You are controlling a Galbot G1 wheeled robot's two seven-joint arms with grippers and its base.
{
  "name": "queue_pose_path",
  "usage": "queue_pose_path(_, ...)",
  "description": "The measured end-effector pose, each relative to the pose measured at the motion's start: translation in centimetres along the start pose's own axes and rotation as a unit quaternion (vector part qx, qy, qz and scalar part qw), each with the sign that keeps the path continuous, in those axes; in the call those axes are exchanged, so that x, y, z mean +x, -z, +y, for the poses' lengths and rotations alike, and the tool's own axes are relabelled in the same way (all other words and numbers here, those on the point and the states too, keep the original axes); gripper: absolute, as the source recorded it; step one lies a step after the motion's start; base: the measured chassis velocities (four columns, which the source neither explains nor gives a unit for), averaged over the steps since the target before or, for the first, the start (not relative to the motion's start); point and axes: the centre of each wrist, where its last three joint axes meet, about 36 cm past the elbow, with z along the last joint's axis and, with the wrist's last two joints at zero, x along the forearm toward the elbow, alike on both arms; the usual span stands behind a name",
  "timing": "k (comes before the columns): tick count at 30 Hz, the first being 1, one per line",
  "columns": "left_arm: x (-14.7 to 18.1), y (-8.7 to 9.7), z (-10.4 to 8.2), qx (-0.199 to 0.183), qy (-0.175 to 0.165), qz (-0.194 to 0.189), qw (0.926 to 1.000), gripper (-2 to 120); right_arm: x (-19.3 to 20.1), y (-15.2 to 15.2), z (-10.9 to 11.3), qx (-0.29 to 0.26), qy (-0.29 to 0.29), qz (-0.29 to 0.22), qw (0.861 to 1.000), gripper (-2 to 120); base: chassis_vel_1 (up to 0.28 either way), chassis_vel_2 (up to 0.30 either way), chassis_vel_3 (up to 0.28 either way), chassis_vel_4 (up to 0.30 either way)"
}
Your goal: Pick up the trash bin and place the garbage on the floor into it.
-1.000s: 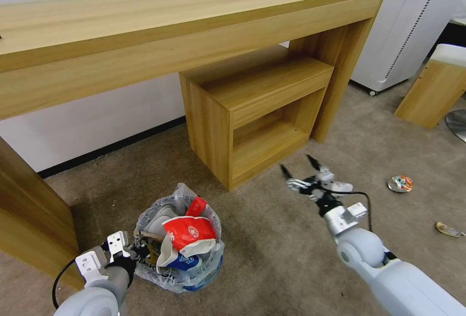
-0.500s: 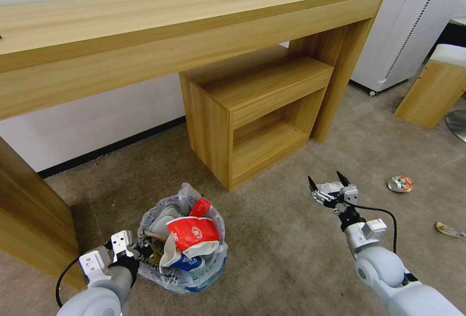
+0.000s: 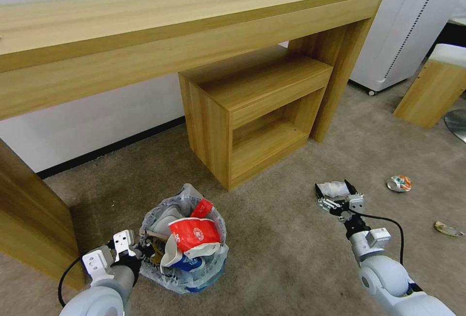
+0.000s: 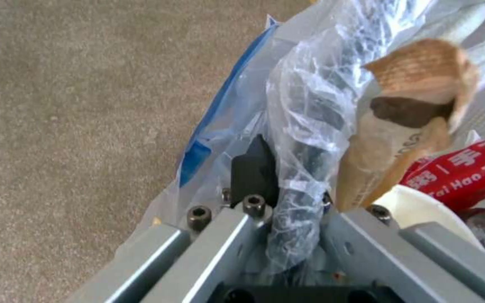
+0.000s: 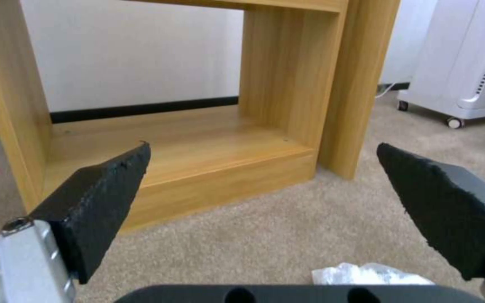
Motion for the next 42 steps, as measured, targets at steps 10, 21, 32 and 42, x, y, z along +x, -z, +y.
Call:
queue_pose_path(10,-0.23,-0.07,0.11,0.001,0.000,0.002,1.0000,0,0.06,-0.16,0.10,0.001,-0.001,0.001,1.000,100,0.000,0.000,0.000,0.000)
queue_pose_path(21,-0.20,-0.12,0.14,0.001,0.001,0.003,1.0000,0,0.07,-0.33,0.22,0.000,-0.001,0.000,1.000,100,0.000,0.000,0.000,0.000)
queue_pose_path(32,-0.12,-0.22,0.07,0.001,0.002,0.004,1.0000,0,0.21,-0.57,0.26,0.000,-0.003,-0.001,1.000,100,0.000,0.000,0.000,0.000)
queue_pose_path(42,-0.07,-0.15,0.09,-0.001,0.003,0.003,1.0000,0,0.20,-0.87,0.85,-0.004,0.001,-0.001,1.000,100,-0.010,-0.015,-0.012,-0.008)
